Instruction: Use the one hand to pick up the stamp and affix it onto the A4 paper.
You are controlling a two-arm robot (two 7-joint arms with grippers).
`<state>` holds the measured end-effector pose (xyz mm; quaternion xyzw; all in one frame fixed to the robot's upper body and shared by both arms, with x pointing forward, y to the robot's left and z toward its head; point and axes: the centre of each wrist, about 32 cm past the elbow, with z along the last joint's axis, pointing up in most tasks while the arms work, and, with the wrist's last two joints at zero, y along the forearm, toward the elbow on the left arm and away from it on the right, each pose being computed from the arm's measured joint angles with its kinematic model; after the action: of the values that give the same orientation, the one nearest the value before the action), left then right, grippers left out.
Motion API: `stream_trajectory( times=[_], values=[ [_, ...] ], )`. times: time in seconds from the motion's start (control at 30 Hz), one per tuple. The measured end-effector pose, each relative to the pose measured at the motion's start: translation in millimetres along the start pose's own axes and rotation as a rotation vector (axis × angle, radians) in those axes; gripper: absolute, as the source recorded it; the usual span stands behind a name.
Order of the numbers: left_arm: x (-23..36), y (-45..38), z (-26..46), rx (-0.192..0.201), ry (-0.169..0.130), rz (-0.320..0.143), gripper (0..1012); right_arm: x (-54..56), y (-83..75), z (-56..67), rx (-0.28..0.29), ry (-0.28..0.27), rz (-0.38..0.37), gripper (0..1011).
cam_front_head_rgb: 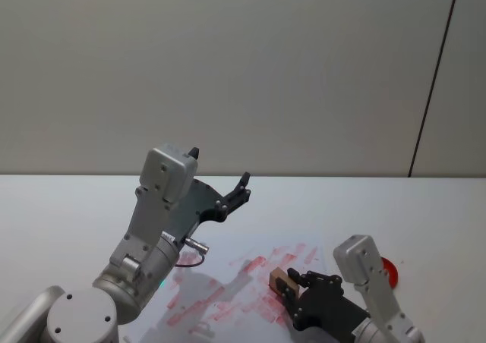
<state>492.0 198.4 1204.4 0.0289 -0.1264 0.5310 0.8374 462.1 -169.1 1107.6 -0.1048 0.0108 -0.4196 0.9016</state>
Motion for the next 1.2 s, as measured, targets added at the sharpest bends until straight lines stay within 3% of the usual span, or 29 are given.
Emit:
stream_trajectory(
  times=[0.87, 1.2],
  values=[
    [0.0, 0.0, 0.0, 0.000, 0.000, 0.000, 1002, -7.4, 4.1, -1.8, -0.008, -0.020, -0.003, 208],
    [0.0, 0.0, 0.0, 0.000, 0.000, 0.000, 1002, 3.4, -0.6, 25.8, 0.116, -0.014, -0.051, 208]
  ],
)
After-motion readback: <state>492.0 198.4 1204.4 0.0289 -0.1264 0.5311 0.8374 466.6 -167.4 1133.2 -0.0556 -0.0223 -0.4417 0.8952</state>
